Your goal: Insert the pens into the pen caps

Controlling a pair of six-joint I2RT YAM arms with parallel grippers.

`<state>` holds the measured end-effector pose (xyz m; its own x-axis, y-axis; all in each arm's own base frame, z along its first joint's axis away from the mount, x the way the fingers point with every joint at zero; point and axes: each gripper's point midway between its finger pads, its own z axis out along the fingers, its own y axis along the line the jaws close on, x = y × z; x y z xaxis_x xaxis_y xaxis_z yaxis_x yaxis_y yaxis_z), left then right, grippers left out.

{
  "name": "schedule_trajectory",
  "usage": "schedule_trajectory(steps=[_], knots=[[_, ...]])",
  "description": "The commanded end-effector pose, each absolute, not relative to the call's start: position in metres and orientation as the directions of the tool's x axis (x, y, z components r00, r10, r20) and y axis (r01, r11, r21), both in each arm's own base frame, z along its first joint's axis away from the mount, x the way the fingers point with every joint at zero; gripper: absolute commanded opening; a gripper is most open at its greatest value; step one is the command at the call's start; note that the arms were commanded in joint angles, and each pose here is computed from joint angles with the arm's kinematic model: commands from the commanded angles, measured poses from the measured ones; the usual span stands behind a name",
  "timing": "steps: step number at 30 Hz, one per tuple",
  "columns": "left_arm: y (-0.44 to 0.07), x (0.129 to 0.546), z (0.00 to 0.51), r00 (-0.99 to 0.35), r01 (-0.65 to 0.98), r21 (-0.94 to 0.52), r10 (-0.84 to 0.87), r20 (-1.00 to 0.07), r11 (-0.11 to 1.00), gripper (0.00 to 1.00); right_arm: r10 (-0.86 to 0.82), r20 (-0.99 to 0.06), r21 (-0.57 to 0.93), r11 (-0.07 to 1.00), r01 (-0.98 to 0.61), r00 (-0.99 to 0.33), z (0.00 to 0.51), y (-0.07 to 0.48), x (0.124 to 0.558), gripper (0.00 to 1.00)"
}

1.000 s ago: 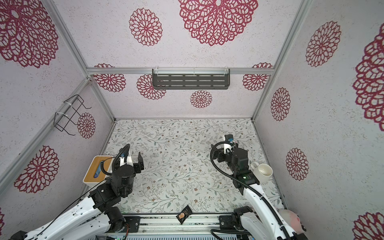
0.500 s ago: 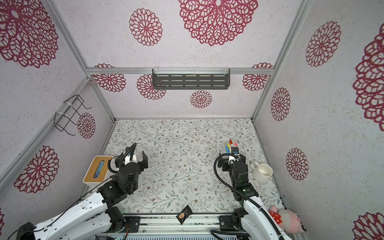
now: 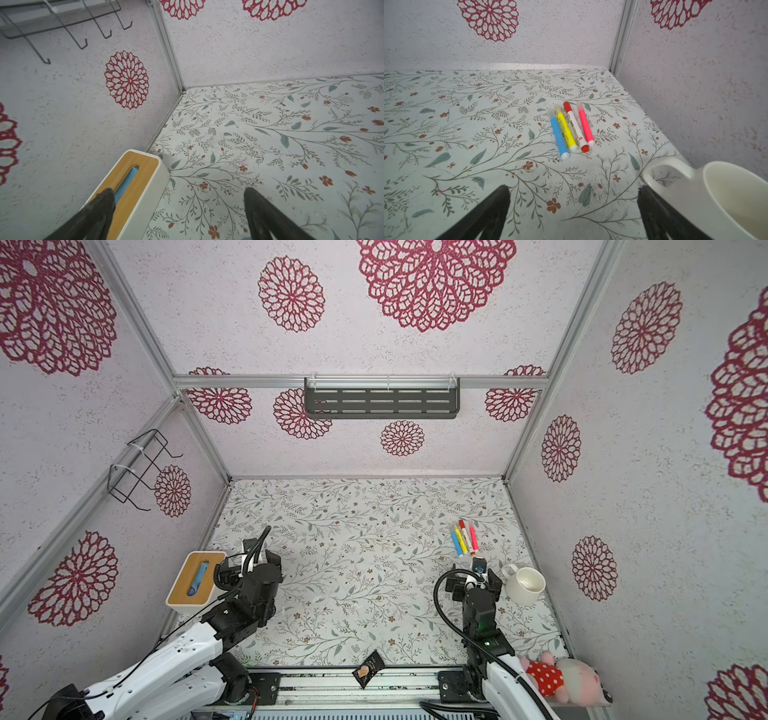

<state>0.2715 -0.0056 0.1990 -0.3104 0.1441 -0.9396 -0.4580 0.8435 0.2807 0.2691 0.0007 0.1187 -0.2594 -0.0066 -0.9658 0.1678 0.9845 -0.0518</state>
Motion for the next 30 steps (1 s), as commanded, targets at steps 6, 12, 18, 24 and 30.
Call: schedule_trajectory(steps=[6, 12, 18, 24, 30], knots=[[0.018, 0.259, 0.181, -0.276, -0.553, 0.264, 0.125, -0.953, 0.791, 1.00, 0.034, -0.980, -0.010, 0.976, 0.219, -0.197, 0.133, -0.006, 0.271, 0.99], [0.023, 0.257, 0.165, -0.284, -0.548, 0.251, 0.105, -0.953, 0.798, 1.00, 0.034, -0.978, -0.014, 0.975, 0.223, -0.207, 0.132, -0.006, 0.272, 0.99], [0.027, 0.259, 0.166, -0.258, -0.552, 0.212, 0.076, -0.963, 0.806, 0.99, 0.041, -0.973, -0.023, 0.963, 0.270, -0.229, 0.129, -0.013, 0.275, 0.99], [0.036, 0.258, 0.170, -0.208, -0.601, 0.168, 0.050, -0.977, 0.781, 0.99, 0.046, -0.966, -0.037, 0.950, 0.311, -0.255, 0.126, -0.019, 0.280, 0.99], [0.049, 0.253, 0.173, -0.131, -0.636, 0.083, -0.001, -0.991, 0.767, 0.99, 0.042, -0.985, -0.014, 0.948, 0.317, -0.170, 0.136, -0.022, 0.281, 0.99]])
